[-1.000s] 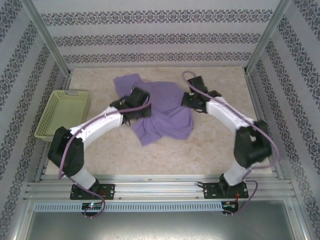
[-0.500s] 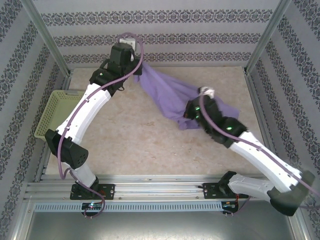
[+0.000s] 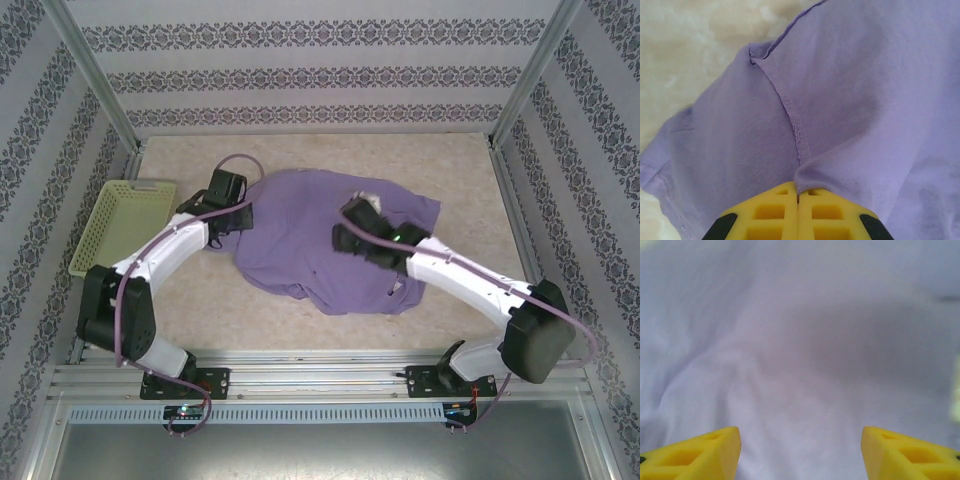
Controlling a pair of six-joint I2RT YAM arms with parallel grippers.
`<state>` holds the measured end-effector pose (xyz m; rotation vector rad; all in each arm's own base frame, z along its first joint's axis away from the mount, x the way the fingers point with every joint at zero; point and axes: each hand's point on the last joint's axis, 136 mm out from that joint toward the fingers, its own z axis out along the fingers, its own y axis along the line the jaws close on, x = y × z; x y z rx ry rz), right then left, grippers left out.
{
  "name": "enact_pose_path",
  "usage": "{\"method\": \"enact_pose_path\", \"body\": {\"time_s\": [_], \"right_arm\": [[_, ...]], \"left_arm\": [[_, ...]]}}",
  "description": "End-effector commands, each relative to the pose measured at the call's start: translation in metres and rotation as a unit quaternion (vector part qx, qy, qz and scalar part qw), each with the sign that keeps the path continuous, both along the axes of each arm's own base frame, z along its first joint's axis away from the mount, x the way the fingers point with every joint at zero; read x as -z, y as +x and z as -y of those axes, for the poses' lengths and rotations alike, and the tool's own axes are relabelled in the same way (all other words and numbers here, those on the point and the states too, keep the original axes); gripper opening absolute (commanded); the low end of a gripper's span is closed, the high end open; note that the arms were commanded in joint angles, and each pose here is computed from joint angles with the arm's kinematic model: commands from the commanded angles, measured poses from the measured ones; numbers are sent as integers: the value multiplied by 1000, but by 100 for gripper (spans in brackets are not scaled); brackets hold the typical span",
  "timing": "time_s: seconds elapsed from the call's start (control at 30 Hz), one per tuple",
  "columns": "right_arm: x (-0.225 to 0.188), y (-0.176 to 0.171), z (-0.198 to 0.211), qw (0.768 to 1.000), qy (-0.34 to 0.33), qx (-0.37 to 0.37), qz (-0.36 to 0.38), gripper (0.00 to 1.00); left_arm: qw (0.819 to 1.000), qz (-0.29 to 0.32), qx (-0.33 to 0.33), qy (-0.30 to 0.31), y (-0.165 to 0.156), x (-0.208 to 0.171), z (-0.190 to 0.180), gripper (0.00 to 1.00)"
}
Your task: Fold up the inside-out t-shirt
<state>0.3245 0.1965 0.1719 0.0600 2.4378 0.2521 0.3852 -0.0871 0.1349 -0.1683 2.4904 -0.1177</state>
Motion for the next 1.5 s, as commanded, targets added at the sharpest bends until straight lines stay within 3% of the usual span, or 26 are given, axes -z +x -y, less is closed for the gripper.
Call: {"method": "enact_pose_path", "body": {"time_s": [0.0, 0.2, 0.23, 0.37, 0.47, 0.6, 0.8, 1.03, 1.17, 1.27, 1.43, 1.47], "right_arm": [[2, 38, 50, 999, -32, 30, -7, 67], [38, 116, 106, 993, -53, 88, -63, 71], [44, 125, 110, 992, -56, 91, -72, 71], [66, 161, 120, 989, -75, 91, -93, 76], [76, 181, 123, 988, -84, 83, -103, 79], [89, 197, 125, 986, -89, 78, -114, 82], [112, 209, 118, 985, -90, 57, -136, 87], [140, 211, 108, 981, -84, 44, -172, 86], [147, 212, 104, 977, -80, 38, -193, 79], [153, 213, 100, 973, -85, 32, -212, 61], [123, 220, 110, 979, -111, 52, -163, 6], [110, 221, 113, 981, -114, 58, -143, 1]], "left_arm": [[998, 40, -18, -46, -1, -15, 6, 0], [999, 6, -21, -39, -20, 1, 1, 0], [999, 5, -30, -29, -19, -1, -5, 7], [996, 28, -78, -22, -3, -27, -34, 50], [994, 36, -104, -20, 17, -37, -49, 67], [991, 0, -129, 14, 39, -21, -62, 75], [989, -57, -137, 17, 57, 31, -62, 77], [985, -114, -127, 21, 69, 87, -56, 74], [983, -137, -120, 21, 70, 110, -53, 61], [984, -137, -116, 13, 73, 113, -51, 44], [988, -111, -108, -8, 82, 95, -48, 11], [989, -99, -107, -9, 84, 85, -49, 6]]}}
